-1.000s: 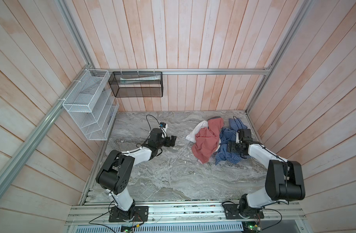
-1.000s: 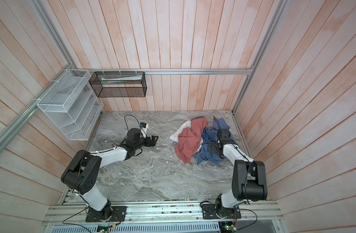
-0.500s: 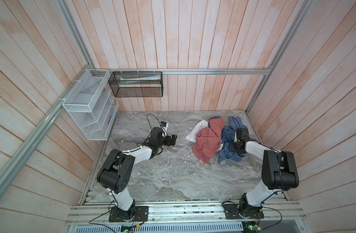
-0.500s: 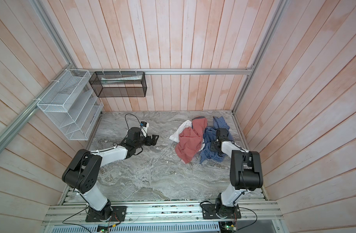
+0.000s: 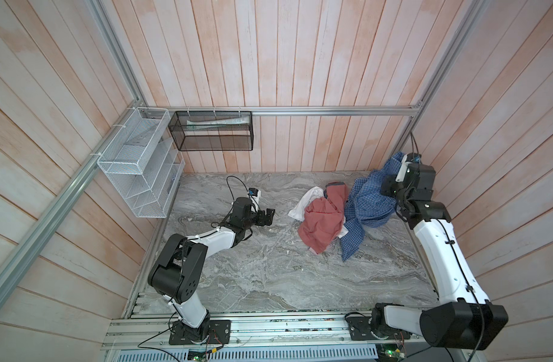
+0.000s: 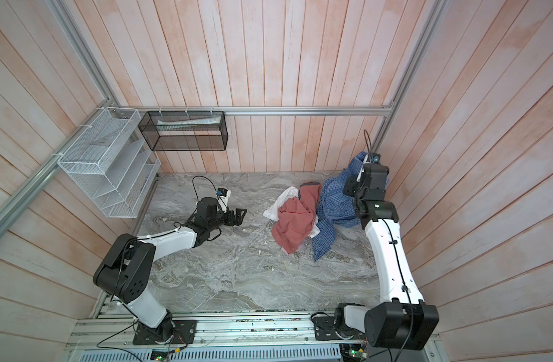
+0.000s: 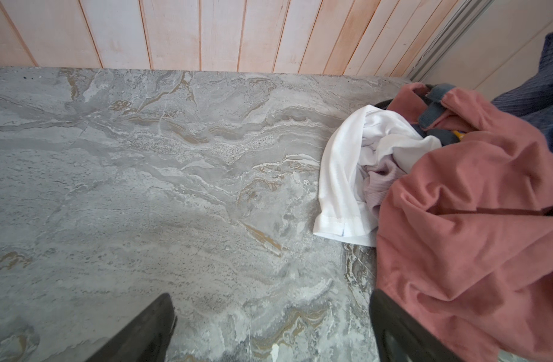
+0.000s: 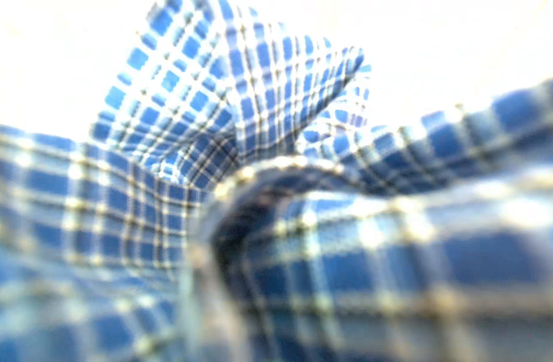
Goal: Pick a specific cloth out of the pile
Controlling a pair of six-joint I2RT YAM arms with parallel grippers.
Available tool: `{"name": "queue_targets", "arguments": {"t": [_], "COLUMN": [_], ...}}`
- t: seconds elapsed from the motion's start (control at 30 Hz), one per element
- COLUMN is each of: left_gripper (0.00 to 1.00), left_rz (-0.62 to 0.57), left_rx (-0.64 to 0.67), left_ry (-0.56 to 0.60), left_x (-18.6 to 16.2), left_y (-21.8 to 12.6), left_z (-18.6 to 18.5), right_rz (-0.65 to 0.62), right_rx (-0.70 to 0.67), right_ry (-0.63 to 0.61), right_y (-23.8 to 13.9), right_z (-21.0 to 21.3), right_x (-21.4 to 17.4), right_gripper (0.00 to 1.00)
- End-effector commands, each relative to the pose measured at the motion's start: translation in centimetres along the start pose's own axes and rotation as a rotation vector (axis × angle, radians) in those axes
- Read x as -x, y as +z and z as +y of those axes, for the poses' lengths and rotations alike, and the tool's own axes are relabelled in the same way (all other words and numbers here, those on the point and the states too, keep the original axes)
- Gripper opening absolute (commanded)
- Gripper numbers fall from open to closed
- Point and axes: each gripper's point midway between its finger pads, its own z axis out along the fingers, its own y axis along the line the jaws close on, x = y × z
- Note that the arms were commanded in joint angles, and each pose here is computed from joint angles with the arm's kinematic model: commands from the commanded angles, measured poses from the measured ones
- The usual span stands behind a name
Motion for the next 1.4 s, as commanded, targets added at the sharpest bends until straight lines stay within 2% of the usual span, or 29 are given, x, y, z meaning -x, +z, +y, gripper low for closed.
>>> {"name": "queue_targets", "arguments": {"t": [0.0,0.2,0.37,0.43,0.5,0.63,0.87,0.97,1.03,1.13,1.3,1.37], "left_gripper": [0.98,0.98,0.98,0.98,0.98,0.98,1.0,1.0,1.0,1.0,1.0,1.0], "left_rz": [-0.02,-0.027,-0.031,-0.032,-0.033,-0.038,-0.187,-0.166,-0.146,-0.144,-0.374,-0.4], "left_rx": [-0.016,-0.037,-0.05,-0.051,-0.045,-0.052,-0.399,-0.452,-0.532,-0.593,-0.647,-0.624], "left_ry": [0.016,0.016,0.009,0.011,0.013,0.005,-0.008,-0.01,-0.004,0.032,-0.004,0.033], "left_x": [0.8,1.3,1.6,1.6,1.6,1.8,3.8,3.3,2.7,2.3,6.8,8.0], "left_y": [-0.3,0.3,0.6,0.7,0.9,1.1,-1.7,-1.9,-2.3,-2.4,-4.3,-3.7], "left_z": [-0.3,-0.7,-0.9,-0.9,-0.7,-0.4,-6.1,-7.2,-8.7,-11.6,-14.2,-15.2], "right_rz": [-0.133,-0.322,-0.439,-0.474,-0.442,-0.331,-0.247,-0.156,-0.124,-0.122,-0.092,-0.098], "right_rx": [0.095,0.226,0.32,0.365,0.396,0.412,0.518,0.565,0.586,0.642,0.726,0.761], "right_ry": [0.038,-0.005,0.001,0.017,0.011,-0.017,0.043,0.017,0.014,0.052,0.036,0.046], "right_y": [-4.3,-11.5,-16.2,-17.9,-17.6,-15.2,-13.8,-12.6,-12.5,-13.0,-14.3,-15.2], "right_z": [2.8,8.8,12.2,13.2,14.5,16.2,17.6,20.2,21.7,23.3,27.3,28.4], "right_x": [6.3,16.0,21.5,22.5,21.5,16.7,10.4,6.9,5.0,4.4,4.1,4.7], "right_gripper": [0.0,0.0,0.0,0.0,0.0,0.0,0.0,0.0,0.0,0.0,0.0,0.0]}}
